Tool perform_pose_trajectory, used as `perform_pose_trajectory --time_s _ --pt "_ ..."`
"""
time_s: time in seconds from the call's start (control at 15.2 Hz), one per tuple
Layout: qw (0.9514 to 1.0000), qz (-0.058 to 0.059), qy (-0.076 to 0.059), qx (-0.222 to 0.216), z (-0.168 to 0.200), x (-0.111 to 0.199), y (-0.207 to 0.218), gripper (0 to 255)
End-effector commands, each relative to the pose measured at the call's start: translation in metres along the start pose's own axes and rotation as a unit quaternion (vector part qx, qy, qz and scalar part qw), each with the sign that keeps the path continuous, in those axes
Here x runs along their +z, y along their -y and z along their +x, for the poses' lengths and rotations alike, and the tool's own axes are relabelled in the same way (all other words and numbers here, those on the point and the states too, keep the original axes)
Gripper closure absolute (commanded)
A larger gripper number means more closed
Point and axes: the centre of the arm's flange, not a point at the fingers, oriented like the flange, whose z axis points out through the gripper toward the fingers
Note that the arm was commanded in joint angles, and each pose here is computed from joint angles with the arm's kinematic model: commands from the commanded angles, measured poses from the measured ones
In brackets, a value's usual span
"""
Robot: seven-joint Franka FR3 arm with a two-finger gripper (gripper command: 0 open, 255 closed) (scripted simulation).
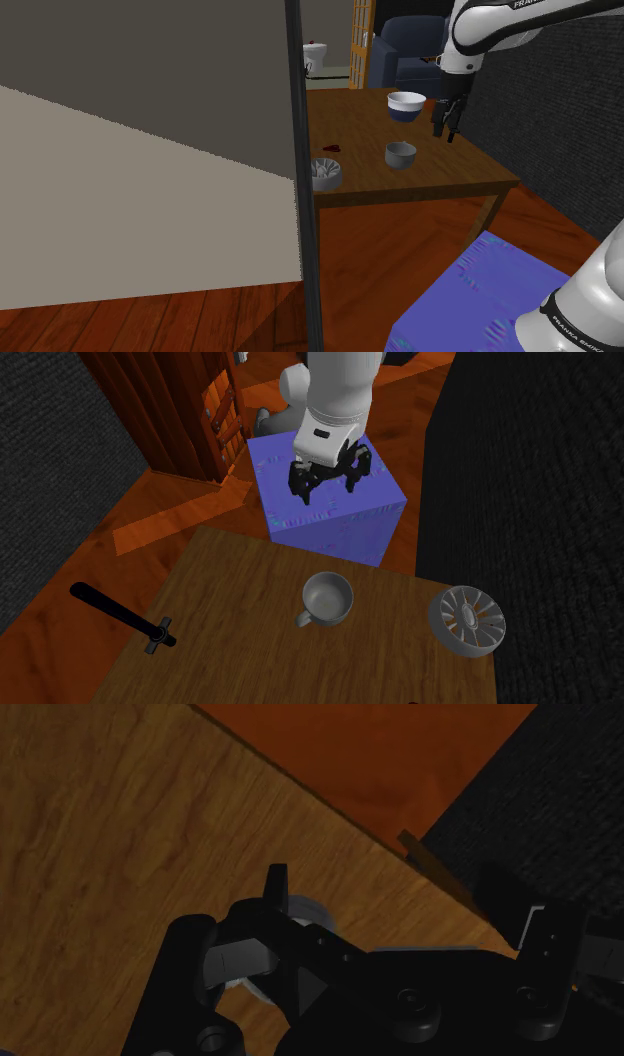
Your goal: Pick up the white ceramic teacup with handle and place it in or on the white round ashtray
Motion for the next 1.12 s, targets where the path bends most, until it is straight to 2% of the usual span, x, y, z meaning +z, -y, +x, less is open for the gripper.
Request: perform_pose_trajectory --time_s 0.0,0.92,1.06 --pt "1.0000 0.003 -0.001 0.002 0.019 0.013 -0.015 0" --pt "0.9994 0.031 -0.006 0.017 0.148 0.112 -0.110 0" --pt "0.9993 0.031 -0.006 0.018 0.151 0.119 -0.112 0"
